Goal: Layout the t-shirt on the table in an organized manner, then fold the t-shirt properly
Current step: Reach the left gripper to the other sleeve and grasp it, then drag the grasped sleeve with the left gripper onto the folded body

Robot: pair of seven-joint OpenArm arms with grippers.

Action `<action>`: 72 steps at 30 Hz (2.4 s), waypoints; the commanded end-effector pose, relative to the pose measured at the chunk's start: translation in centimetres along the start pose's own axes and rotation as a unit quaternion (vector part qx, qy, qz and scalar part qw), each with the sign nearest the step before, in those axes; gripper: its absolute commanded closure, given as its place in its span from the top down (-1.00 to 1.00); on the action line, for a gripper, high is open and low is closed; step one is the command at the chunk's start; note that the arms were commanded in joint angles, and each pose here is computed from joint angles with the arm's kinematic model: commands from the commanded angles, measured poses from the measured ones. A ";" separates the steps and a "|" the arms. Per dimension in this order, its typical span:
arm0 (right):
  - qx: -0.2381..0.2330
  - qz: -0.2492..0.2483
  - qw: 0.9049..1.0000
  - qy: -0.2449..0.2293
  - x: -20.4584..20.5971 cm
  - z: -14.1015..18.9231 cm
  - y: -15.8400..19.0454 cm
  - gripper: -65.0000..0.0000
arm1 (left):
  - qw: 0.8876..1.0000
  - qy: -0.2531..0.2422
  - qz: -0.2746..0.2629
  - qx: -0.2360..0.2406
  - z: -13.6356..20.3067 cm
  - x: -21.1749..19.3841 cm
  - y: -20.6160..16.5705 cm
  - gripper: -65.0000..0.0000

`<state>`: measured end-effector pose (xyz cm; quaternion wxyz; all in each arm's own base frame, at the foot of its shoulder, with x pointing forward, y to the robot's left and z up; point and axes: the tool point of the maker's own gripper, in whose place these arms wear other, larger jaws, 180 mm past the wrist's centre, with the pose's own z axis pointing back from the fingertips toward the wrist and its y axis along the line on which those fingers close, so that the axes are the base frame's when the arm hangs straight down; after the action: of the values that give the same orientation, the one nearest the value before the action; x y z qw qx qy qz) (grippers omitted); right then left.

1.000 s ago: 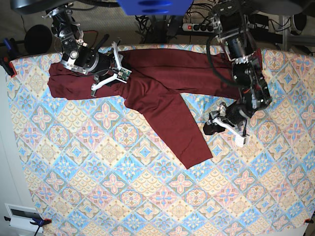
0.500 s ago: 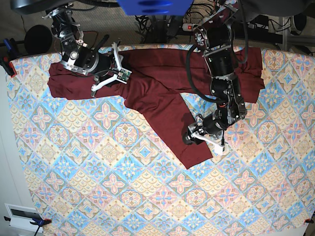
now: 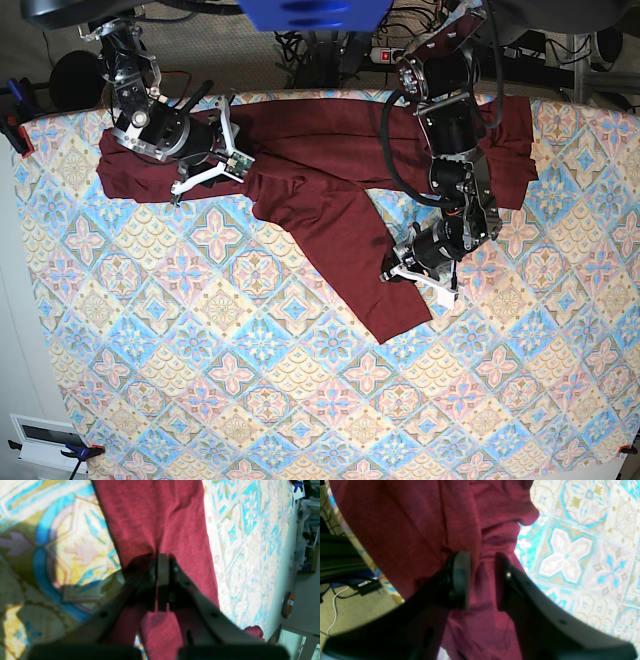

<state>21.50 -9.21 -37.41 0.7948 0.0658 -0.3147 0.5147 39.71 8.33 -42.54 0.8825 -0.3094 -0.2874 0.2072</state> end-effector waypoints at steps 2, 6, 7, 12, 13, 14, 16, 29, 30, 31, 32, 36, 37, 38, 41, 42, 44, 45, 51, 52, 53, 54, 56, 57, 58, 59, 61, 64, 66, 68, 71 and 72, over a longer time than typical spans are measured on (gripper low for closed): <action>-0.008 0.004 1.000 -0.018 0.9 0.4 -0.6 -0.51 | 0.999 -0.026 -0.023 0.003 1.3 1.9 -0.6 -1.00; -0.008 0.004 1.000 -0.018 0.9 0.4 -0.6 -0.51 | 0.995 -0.080 -0.055 0.014 4.7 3.3 -0.4 -1.00; -0.008 0.004 1.000 -0.018 0.9 0.4 -0.6 -0.51 | 0.994 -0.086 -0.062 0.016 5.4 3.5 -0.5 -1.00; -0.017 -0.001 1.000 -0.015 0.5 0.7 -1.2 -0.51 | 0.987 -0.124 -0.097 0.023 9.2 4.3 -1.2 -1.00; -0.017 -0.001 1.000 -0.015 0.5 0.7 -1.2 -0.51 | 0.986 -0.133 -0.100 0.019 10.0 4.4 -1.5 -1.00; -0.017 -0.001 1.000 -0.015 0.6 0.7 -1.2 -0.51 | 0.984 -0.144 -0.104 0.015 10.7 4.6 -1.7 -1.00; -0.017 0.000 1.000 -0.015 0.6 0.7 -1.2 -0.51 | 0.981 -0.159 -0.113 0.010 12.1 4.9 -1.9 -1.00; -0.012 -0.001 1.000 -0.014 0.4 0.6 -0.8 -0.51 | 0.987 -0.144 -0.028 0.057 11.6 4.3 2.4 -0.74; -0.012 -0.001 1.000 -0.014 0.4 0.6 -0.8 -0.51 | 0.987 -0.148 -0.004 0.065 11.4 4.5 2.8 -0.65; -0.012 -0.001 1.000 -0.014 0.4 0.6 -0.8 -0.51 | 0.986 -0.150 0.012 0.067 10.9 4.6 2.9 -0.57; -0.012 -0.001 1.000 -0.014 0.4 0.6 -0.8 -0.51 | 0.986 -0.148 0.020 0.069 10.4 4.5 2.8 -0.49; -0.012 -0.001 1.000 -0.014 0.4 0.6 -0.8 -0.51 | 0.987 -0.140 0.027 0.069 8.9 4.2 2.6 -0.34; -0.012 -0.001 1.000 -0.014 0.4 0.6 -0.8 -0.51 | 0.988 -0.133 0.033 0.067 8.3 4.0 2.5 -0.33; -0.012 -0.001 1.000 -0.014 0.4 0.6 -0.8 -0.51 | 0.989 -0.126 0.040 0.066 7.7 3.6 2.6 -0.33; -0.012 -0.001 1.000 -0.014 0.4 0.6 -0.8 -0.51 | 0.991 -0.108 0.052 0.064 6.5 3.2 2.7 -0.32; -0.012 -0.001 1.000 -0.014 0.4 0.6 -0.8 -0.51 | 0.991 -0.102 0.057 0.064 6.1 2.9 2.8 -0.32; -0.012 -0.001 1.000 -0.014 0.4 0.6 -0.8 -0.51 | 0.992 -0.094 0.062 0.064 5.5 2.8 2.8 -0.32; -0.012 -0.001 1.000 -0.014 0.4 0.6 -0.8 -0.51 | 0.992 -0.090 0.064 0.064 5.3 2.6 2.9 -0.32; -0.012 -0.001 1.000 -0.014 0.4 0.6 -0.8 -0.51 | 0.993 -0.049 0.087 0.070 3.2 0.8 3.7 -0.33; -0.012 -0.001 1.000 -0.014 0.4 0.6 -0.8 -0.51 | 0.992 -0.041 0.091 0.071 2.7 0.5 3.8 -0.33; -0.012 -0.001 1.000 -0.014 0.4 0.6 -0.8 -0.51 | 0.992 -0.032 0.096 0.072 2.3 0.0 3.9 -0.33; -0.013 -0.002 1.000 -0.014 0.4 0.7 -0.8 -0.51 | 0.992 -0.023 0.099 0.074 2.0 -0.4 4.1 -0.33; -0.014 -0.002 1.000 -0.013 0.4 0.7 -0.9 -0.51 | 0.992 -0.019 0.101 0.074 1.9 -0.7 4.2 -0.36; -0.014 -0.002 1.000 -0.013 0.4 0.7 -0.9 -0.51 | 0.992 -0.019 0.101 0.074 1.9 -0.7 4.2 -0.42; -0.015 -0.003 1.000 -0.013 0.4 0.7 -1.0 -0.51 | 0.992 -0.018 0.101 0.074 1.9 -0.8 4.2 -0.51; -0.015 -0.003 1.000 -0.013 0.4 0.7 -1.0 -0.51 | 0.992 -0.018 0.100 0.074 1.9 -0.7 4.3 -0.63; -0.015 -0.003 1.000 -0.013 0.4 0.7 -1.0 -0.51 | 0.992 -0.020 0.099 0.074 2.0 -0.6 4.3 -0.87; -0.015 -0.003 1.000 -0.013 0.4 0.7 -1.0 -0.51 | 0.992 -0.019 0.099 0.071 2.0 -0.3 4.0 -1.00; -0.015 -0.003 1.000 -0.013 0.4 0.7 -1.0 -0.51 | 0.993 -0.032 0.093 0.069 2.5 0.6 4.0 -1.00; -0.015 -0.003 1.000 -0.013 0.4 0.7 -1.0 -0.51 | 0.993 -0.049 0.083 0.068 3.5 1.4 3.9 -1.00; -0.015 -0.003 1.000 -0.013 0.4 0.7 -1.0 -0.51 | 0.992 -0.095 0.063 0.053 5.8 3.2 2.6 -1.00; -0.015 -0.003 1.000 -0.013 0.4 0.7 -1.0 -0.51 | 0.991 -0.110 0.060 0.043 6.8 3.6 2.1 -1.00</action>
<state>21.50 -9.79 -37.40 0.7991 0.0627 -0.3153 0.5080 35.97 14.25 -40.39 0.8563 -0.2561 -0.3208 0.3134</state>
